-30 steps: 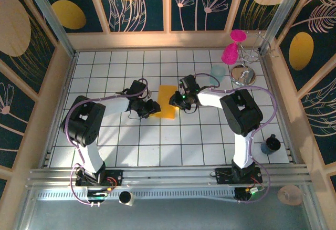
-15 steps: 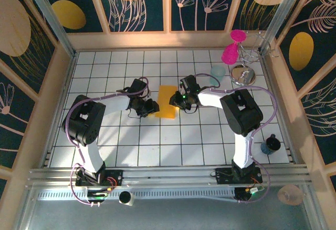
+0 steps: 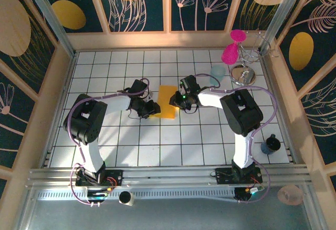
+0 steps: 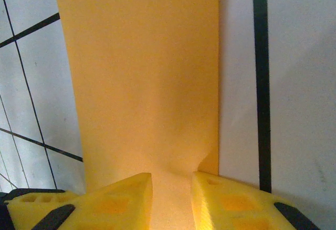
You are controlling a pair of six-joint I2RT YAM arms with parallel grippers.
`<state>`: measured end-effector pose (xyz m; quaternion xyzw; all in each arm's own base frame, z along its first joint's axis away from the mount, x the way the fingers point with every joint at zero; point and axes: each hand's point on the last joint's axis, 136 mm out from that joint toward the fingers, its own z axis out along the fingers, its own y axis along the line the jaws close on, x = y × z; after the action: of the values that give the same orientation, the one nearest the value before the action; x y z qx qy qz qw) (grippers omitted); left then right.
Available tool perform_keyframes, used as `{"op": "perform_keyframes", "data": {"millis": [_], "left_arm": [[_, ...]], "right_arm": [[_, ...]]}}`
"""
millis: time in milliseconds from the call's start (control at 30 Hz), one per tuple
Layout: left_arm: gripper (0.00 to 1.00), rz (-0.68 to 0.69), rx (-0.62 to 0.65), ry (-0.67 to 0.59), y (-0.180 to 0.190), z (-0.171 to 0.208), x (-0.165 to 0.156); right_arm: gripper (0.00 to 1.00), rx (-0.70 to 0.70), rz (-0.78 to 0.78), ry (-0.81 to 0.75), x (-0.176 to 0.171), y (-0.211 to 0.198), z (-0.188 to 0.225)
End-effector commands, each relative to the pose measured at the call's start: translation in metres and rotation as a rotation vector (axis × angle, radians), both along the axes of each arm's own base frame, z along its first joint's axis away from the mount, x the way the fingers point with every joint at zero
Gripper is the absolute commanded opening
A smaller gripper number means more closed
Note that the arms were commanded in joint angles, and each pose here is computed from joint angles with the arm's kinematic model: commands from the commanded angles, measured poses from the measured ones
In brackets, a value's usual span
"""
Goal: Fold a paper plane with a square sheet of paper (pick it up from the middle)
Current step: Third fold the triangle at the center of the table.
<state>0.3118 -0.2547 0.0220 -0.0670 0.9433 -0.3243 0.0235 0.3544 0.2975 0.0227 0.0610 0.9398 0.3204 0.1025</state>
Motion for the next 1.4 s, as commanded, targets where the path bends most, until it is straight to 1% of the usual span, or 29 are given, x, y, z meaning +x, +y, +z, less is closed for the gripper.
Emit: {"op": "perform_keyframes", "data": {"millis": [0, 133, 367, 500, 700, 767, 933, 1100, 1233, 1367], "left_arm": [[0.32, -0.038, -0.054, -0.038, -0.014, 0.013, 0.009], [0.31, -0.034, -0.063, -0.066, -0.020, 0.019, 0.022], [0.28, -0.025, -0.012, -0.064, -0.019, 0.008, 0.041], [0.28, -0.008, -0.012, -0.056, -0.016, 0.006, 0.049], [0.35, 0.024, -0.009, -0.021, -0.010, 0.006, 0.038], [0.40, 0.038, -0.010, -0.010, -0.007, 0.007, 0.031], [0.45, 0.073, -0.039, 0.026, -0.005, 0.005, 0.020], [0.46, 0.099, -0.066, 0.053, -0.007, 0.002, 0.018], [0.45, 0.126, -0.036, 0.060, -0.002, -0.002, 0.018], [0.40, 0.162, -0.092, 0.069, -0.007, -0.002, 0.021]], "right_arm": [[0.28, -0.071, -0.019, 0.052, -0.013, -0.017, -0.023], [0.28, -0.073, -0.018, 0.054, -0.014, -0.017, -0.024], [0.28, -0.071, -0.020, 0.048, -0.014, -0.018, -0.022], [0.28, -0.068, -0.021, 0.045, -0.015, -0.018, -0.021], [0.28, -0.062, -0.022, 0.039, -0.014, -0.018, -0.019], [0.28, -0.059, -0.021, 0.038, -0.014, -0.018, -0.018], [0.28, -0.055, -0.019, 0.036, -0.012, -0.016, -0.017], [0.28, -0.052, -0.020, 0.032, -0.011, -0.015, -0.016], [0.27, -0.054, -0.021, 0.030, -0.011, -0.016, -0.016], [0.28, -0.054, -0.021, 0.032, -0.011, -0.016, -0.016]]}}
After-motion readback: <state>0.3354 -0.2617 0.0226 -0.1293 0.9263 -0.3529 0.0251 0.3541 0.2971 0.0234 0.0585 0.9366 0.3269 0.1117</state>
